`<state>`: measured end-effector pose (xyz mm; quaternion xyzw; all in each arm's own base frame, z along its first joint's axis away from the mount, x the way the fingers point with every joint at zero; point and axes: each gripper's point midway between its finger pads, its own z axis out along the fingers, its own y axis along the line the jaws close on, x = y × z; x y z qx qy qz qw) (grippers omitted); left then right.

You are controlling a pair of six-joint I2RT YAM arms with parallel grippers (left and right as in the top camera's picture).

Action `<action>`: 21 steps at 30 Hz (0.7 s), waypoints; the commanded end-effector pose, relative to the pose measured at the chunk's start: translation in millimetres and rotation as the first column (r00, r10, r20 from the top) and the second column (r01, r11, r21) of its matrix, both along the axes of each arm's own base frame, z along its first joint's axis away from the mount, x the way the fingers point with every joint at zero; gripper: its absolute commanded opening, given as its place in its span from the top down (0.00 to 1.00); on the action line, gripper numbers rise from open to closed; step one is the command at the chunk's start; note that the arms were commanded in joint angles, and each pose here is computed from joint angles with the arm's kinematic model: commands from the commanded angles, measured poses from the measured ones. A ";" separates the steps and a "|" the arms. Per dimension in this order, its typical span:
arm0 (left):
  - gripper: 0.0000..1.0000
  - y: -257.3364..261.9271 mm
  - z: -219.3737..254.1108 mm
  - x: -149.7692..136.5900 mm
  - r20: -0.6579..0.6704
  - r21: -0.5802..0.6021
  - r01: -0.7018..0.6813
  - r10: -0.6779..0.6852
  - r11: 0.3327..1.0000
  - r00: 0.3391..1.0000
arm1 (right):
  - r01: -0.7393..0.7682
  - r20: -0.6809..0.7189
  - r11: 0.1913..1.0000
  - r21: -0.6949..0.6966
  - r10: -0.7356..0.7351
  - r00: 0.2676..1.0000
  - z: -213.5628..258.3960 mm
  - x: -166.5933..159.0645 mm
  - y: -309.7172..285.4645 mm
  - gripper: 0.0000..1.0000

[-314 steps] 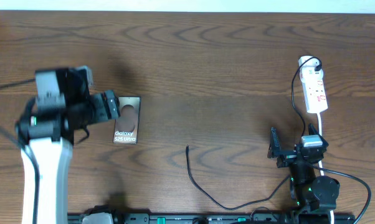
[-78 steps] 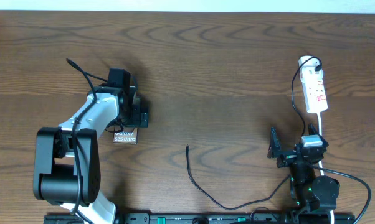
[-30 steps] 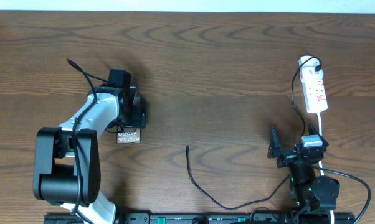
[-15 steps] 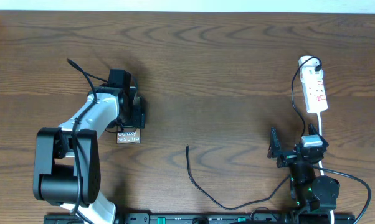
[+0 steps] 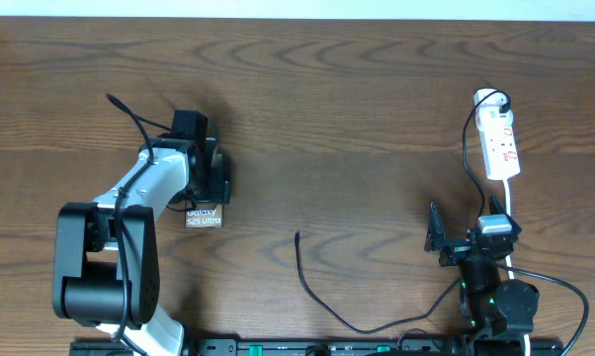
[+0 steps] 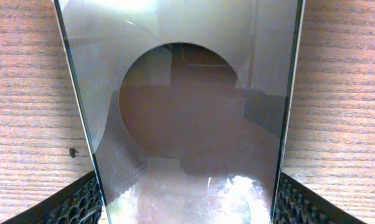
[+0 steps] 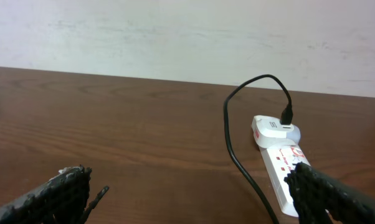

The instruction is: Plug charger to phone and switch on socket

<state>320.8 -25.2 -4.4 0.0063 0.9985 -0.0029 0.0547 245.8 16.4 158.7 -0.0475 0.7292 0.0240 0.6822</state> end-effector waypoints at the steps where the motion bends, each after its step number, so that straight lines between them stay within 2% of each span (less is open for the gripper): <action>1: 0.93 7.9 -15.7 -13.2 -0.046 0.039 -0.001 0.003 0.999 0.999 | 0.001 0.002 1.000 -0.013 -0.001 1.000 -0.4 -0.3 0.1 0.01; 8: 0.92 6.6 -2.7 2.0 -0.005 0.036 -0.002 0.003 0.999 1.000 | 0.001 0.002 1.000 -0.013 -0.001 1.000 -0.4 -0.3 0.1 0.01; 21: 0.92 2.7 55.6 32.9 0.157 0.013 -0.009 0.007 1.000 0.988 | 0.001 0.002 1.000 -0.013 -0.001 1.000 -0.4 -0.3 0.1 0.01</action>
